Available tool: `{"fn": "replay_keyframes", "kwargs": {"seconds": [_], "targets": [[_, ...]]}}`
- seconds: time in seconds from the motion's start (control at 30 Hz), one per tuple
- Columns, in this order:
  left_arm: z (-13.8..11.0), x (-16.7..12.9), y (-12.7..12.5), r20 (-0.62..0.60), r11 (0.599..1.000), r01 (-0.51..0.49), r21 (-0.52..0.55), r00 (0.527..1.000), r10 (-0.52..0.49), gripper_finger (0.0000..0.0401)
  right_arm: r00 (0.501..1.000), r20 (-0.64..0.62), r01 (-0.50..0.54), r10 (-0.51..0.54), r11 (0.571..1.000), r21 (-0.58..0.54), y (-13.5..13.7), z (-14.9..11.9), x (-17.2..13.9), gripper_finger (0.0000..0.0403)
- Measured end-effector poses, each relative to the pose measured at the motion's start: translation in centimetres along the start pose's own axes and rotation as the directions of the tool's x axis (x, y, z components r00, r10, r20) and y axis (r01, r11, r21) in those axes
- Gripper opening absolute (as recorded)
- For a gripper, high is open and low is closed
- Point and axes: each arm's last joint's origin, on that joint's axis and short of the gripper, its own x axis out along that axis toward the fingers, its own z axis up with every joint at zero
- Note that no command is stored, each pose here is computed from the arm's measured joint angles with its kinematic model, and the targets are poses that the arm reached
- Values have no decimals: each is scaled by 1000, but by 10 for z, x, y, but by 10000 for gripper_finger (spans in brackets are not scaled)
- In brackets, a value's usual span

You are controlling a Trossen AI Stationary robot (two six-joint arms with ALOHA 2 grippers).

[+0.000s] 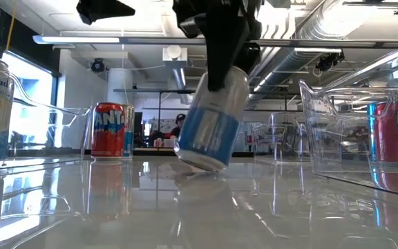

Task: Sort soda cans
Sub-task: Put the blue and white soda can into the middle left transparent bin

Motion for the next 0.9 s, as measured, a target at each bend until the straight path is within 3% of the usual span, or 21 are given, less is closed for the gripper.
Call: {"fn": "replay_keyframes", "kwargs": {"seconds": [0.1, 0.33, 0.5, 0.7, 0.9], "targets": [[-1, 1, 2, -11, 1000, -10, 4, 1000, 10, 346, 999, 18, 36, -35, 999, -22, -4, 3, 2, 287], [-1, 2, 4, -18, 1000, -21, 6, 1000, 22, 346, 999, 51, 18, -15, 998, -52, -8, 10, 3, 352], [-2, 2, 3, -28, 1000, -11, 9, 1000, 11, 346, 998, 68, 3, 0, 999, -54, -6, 11, 2, 363], [-6, 1, 0, -84, 994, 109, -25, 990, -111, 346, 994, 100, 42, -34, 996, -75, -5, 7, -9, 365], [-8, 0, -6, -112, 978, 206, 19, 973, -203, 346, 969, 234, 120, -79, 979, -165, 4, -10, -52, 366]]}}
